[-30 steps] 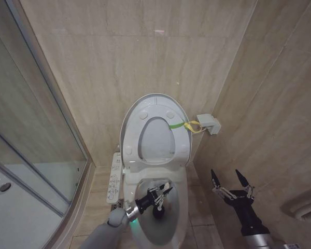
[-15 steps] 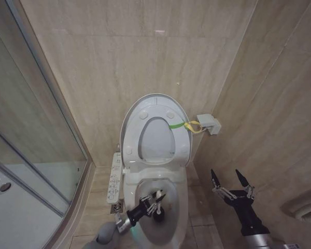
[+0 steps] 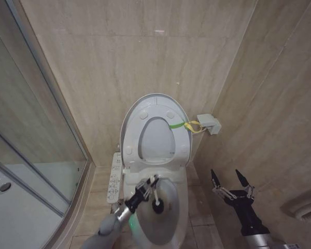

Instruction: Open the toilet lid, clean the toilet bowl with a toilet brush, close the toilet lid, and flush.

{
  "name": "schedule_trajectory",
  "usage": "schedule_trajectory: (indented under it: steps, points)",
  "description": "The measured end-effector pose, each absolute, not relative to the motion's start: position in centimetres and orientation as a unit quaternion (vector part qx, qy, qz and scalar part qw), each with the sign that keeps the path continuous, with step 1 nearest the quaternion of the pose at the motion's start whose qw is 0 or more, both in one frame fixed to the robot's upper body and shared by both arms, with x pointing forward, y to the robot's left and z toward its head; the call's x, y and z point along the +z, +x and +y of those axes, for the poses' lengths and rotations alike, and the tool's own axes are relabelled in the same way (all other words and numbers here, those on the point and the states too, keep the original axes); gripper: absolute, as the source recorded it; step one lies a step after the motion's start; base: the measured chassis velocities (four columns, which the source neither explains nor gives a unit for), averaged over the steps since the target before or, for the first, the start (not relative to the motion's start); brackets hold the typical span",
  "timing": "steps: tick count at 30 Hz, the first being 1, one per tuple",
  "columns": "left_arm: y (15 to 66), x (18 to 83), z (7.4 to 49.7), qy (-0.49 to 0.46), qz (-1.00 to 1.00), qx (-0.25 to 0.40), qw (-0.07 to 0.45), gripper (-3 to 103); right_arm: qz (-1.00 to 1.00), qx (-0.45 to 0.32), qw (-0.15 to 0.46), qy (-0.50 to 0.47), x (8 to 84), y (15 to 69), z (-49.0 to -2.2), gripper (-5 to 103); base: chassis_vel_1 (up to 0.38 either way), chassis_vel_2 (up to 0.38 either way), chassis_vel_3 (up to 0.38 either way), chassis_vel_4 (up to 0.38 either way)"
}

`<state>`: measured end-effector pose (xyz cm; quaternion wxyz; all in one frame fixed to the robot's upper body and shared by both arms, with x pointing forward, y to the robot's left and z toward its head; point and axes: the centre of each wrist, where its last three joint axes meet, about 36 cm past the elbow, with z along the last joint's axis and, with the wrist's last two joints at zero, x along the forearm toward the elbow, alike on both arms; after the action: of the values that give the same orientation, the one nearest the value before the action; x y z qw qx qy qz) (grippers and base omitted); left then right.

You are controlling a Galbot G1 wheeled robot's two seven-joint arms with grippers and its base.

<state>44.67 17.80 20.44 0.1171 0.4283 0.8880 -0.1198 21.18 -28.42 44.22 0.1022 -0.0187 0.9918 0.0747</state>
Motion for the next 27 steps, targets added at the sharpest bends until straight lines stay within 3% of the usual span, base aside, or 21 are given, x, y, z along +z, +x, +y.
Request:
schedule_trajectory:
  steps: [15,21,27]
  points:
    - [46.6,17.3,12.7,0.427,0.884,-0.158,0.104,21,0.992,0.075,0.102,-0.019,44.2,21.2,-28.4,100,0.0,0.0,0.0,0.0]
    - [46.0,15.9,13.3,0.432,0.885,-0.148,0.094,21,0.992,0.075,0.102,-0.019,44.2,21.2,-28.4,100,0.0,0.0,0.0,0.0]
    - [48.9,19.1,13.4,0.424,0.884,-0.138,0.141,21,0.992,0.075,0.102,-0.019,44.2,21.2,-28.4,100,0.0,0.0,0.0,0.0]
